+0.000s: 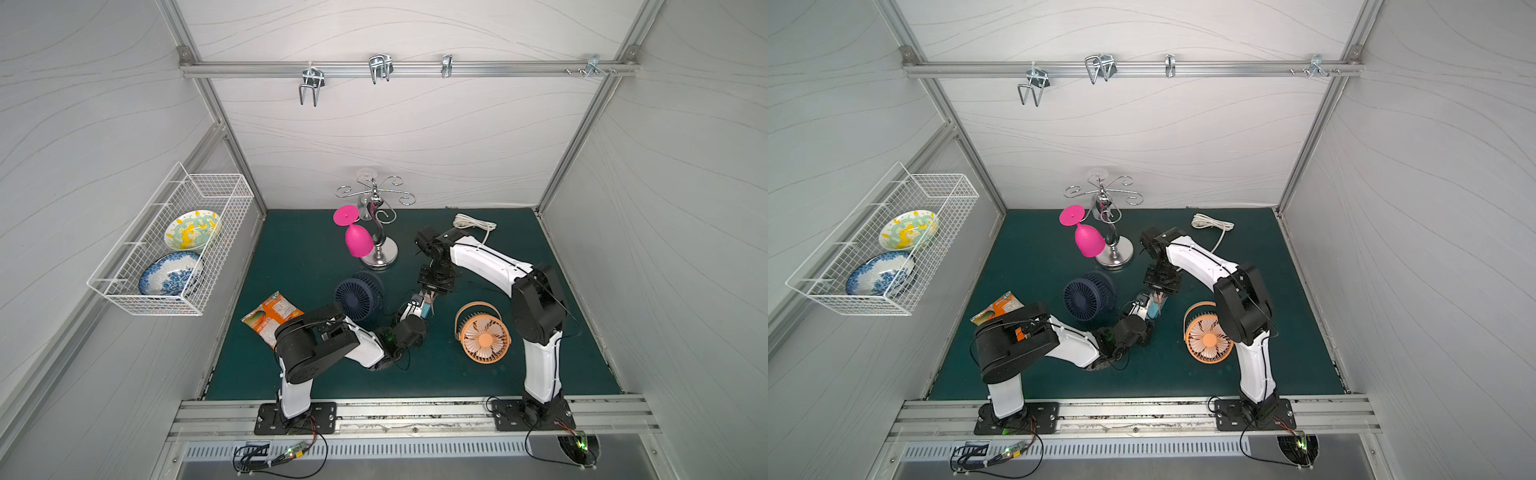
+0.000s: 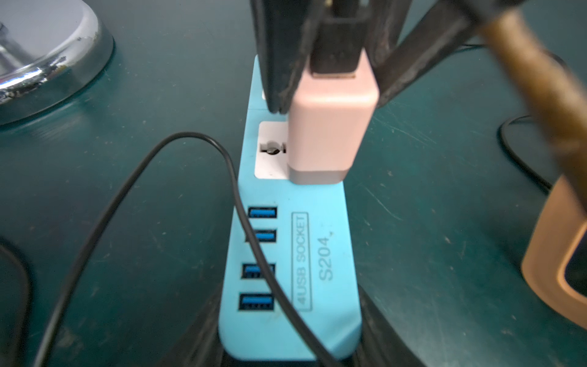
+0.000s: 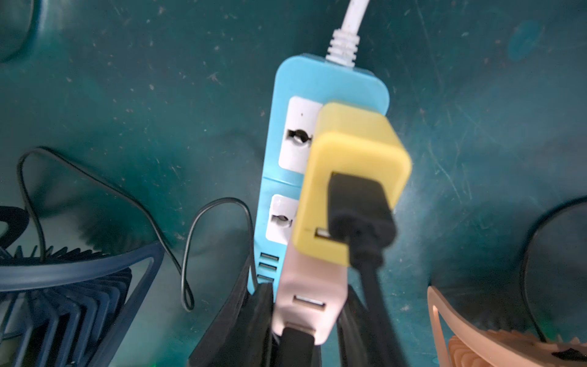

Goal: Unplug the desk fan from the power strip
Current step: Remove the plug from the socket.

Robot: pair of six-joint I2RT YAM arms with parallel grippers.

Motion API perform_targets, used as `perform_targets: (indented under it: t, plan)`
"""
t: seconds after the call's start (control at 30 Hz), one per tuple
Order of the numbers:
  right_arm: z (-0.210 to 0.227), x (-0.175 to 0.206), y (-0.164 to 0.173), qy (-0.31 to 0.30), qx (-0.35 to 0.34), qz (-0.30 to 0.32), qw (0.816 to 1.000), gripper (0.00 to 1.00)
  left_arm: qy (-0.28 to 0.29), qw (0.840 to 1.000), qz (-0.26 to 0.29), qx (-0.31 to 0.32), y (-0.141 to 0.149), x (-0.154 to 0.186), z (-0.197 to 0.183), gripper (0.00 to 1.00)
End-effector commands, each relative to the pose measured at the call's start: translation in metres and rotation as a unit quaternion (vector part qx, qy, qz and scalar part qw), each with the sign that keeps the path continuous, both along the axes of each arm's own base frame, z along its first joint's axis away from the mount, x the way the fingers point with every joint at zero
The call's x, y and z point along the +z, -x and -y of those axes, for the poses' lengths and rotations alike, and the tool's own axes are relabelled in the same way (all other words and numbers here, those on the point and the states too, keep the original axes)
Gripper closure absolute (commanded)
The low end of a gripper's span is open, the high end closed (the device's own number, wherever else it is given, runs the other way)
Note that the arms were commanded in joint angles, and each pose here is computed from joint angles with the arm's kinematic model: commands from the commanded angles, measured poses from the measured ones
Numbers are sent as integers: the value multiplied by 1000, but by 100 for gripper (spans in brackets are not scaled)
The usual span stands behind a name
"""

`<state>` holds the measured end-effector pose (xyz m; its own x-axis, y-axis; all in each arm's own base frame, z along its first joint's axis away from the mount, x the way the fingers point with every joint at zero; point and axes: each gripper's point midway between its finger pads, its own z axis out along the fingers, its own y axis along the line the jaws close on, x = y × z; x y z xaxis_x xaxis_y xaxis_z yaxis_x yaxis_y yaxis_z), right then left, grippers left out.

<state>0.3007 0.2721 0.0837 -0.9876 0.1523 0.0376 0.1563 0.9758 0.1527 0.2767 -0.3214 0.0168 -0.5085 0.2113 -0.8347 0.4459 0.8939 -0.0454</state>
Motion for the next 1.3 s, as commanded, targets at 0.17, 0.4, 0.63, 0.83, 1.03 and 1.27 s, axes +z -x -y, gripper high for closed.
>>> perform_targets:
  t: [0.17, 0.4, 0.63, 0.83, 1.03, 1.27]
  plan:
    - [4, -15, 6, 22, 10, -24, 999, 74, 11, 1000, 11, 12, -4, 11, 1, 75]
    - [10, -13, 0, 14, -2, -23, 1000, 81, 13, 1000, 6, 13, -3, 7, 0, 78]
    - [8, -7, -3, 4, -2, -19, 1000, 87, 12, 1000, 5, 14, -3, 7, 1, 79]
    - [3, -7, 9, 8, 10, -14, 1000, 91, 13, 1000, 4, 14, -3, 6, 1, 79]
    - [-4, -2, 16, 1, 11, -4, 1000, 93, 10, 1000, 4, 16, -4, 5, 1, 80]
    - [1, 4, 4, -9, -4, 1, 1000, 94, 11, 1000, 1, 18, -3, 5, -1, 80]
